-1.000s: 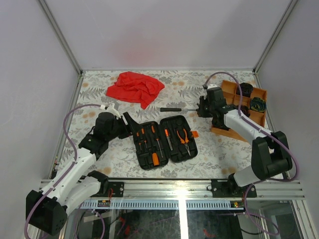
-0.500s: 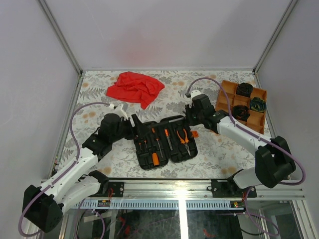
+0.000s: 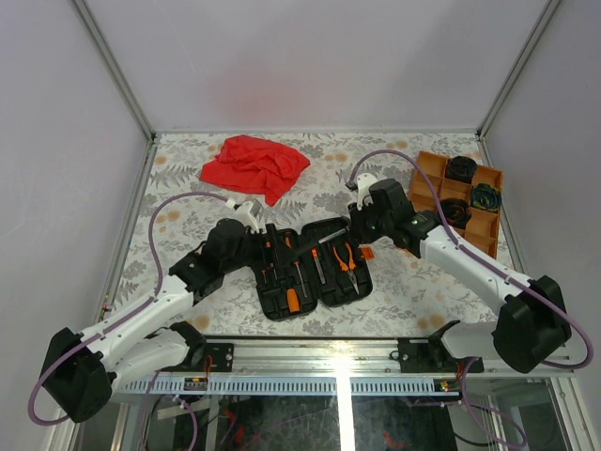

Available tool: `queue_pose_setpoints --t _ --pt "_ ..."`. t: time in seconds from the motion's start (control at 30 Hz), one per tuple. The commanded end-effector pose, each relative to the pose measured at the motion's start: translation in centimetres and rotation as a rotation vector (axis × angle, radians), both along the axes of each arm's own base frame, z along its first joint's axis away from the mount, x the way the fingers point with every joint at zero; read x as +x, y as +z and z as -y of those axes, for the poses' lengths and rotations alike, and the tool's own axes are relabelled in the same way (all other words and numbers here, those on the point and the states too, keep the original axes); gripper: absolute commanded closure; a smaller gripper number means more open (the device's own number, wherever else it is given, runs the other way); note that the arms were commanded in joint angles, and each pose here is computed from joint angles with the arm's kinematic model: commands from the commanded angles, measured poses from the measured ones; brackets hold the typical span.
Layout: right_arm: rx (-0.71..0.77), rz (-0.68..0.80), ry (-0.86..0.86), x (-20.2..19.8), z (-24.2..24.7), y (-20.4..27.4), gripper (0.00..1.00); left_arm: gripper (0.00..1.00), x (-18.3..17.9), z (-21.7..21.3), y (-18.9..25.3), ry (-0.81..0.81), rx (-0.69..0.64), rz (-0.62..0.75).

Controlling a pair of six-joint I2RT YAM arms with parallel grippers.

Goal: Sort the tools into containers
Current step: Pick up the hammer at the center of the board.

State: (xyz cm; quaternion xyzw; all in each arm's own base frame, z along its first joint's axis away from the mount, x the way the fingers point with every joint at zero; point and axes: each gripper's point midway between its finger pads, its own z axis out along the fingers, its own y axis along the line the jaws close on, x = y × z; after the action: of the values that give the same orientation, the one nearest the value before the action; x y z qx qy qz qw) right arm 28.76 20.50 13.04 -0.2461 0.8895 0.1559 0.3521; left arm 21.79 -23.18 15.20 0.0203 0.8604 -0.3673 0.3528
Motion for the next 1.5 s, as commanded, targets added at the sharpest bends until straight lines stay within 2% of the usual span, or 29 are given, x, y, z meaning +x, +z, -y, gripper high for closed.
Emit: queue_pose_setpoints --t 0.0,0.1,0.3,0.47,0.63,0.7,0.93,1.0,1.03,1.17,1.23,1.27,1.4,1.47 --pt "0.124 0.055 0.121 -0.9 -2.4 3.4 1.00 0.32 0.8 1.1 1.5 -0.023 -0.023 0.086" --pt "0.157 0.061 0.186 -1.7 -3.1 3.9 1.00 0.33 0.5 1.6 1.5 -0.055 -0.031 0.095" --pt "0.145 0.060 0.242 -2.3 -3.1 3.9 1.00 0.36 -1.4 3.5 2.9 -0.205 -0.131 0.126" --pt "0.216 0.119 0.282 -2.4 -4.1 5.9 1.00 0.40 -3.2 5.2 3.8 -0.330 -0.200 0.133" --pt "0.247 0.173 0.322 -2.2 -4.8 7.5 1.00 0.41 -4.5 6.7 3.8 -0.423 -0.209 0.129" --pt "0.239 0.187 0.331 -2.1 -4.8 7.8 1.00 0.49 -4.8 7.0 3.7 -0.443 -0.206 0.125" --pt "0.207 0.227 0.326 -1.9 -4.3 8.2 0.98 0.84 -4.6 7.3 3.8 -0.439 -0.186 0.126" --pt "0.205 0.238 0.319 -1.9 -4.0 8.5 0.92 0.94 -4.4 7.2 3.8 -0.431 -0.174 0.129" --pt "0.208 0.246 0.318 -1.9 -4.0 8.7 0.85 0.98 -4.3 7.1 3.8 -0.423 -0.165 0.130" --pt "0.234 0.305 0.293 -2.0 -3.6 10.1 0.57 1.00 -3.8 6.6 3.9 -0.399 -0.120 0.143" --pt "0.250 0.347 0.269 -2.1 -3.2 10.9 0.39 1.00 -3.5 6.3 4.1 -0.383 -0.097 0.149" --pt "0.259 0.371 0.256 -2.1 -2.9 11.4 0.34 1.00 -3.3 6.1 4.1 -0.372 -0.085 0.155" --pt "0.288 0.455 0.171 -1.9 -1.6 13.1 0.23 1.00 -3.0 5.5 4.8 -0.360 -0.044 0.183" --pt "0.293 0.484 0.109 -1.6 -0.7 13.9 0.22 1.00 -2.9 5.1 5.2 -0.356 -0.022 0.203"
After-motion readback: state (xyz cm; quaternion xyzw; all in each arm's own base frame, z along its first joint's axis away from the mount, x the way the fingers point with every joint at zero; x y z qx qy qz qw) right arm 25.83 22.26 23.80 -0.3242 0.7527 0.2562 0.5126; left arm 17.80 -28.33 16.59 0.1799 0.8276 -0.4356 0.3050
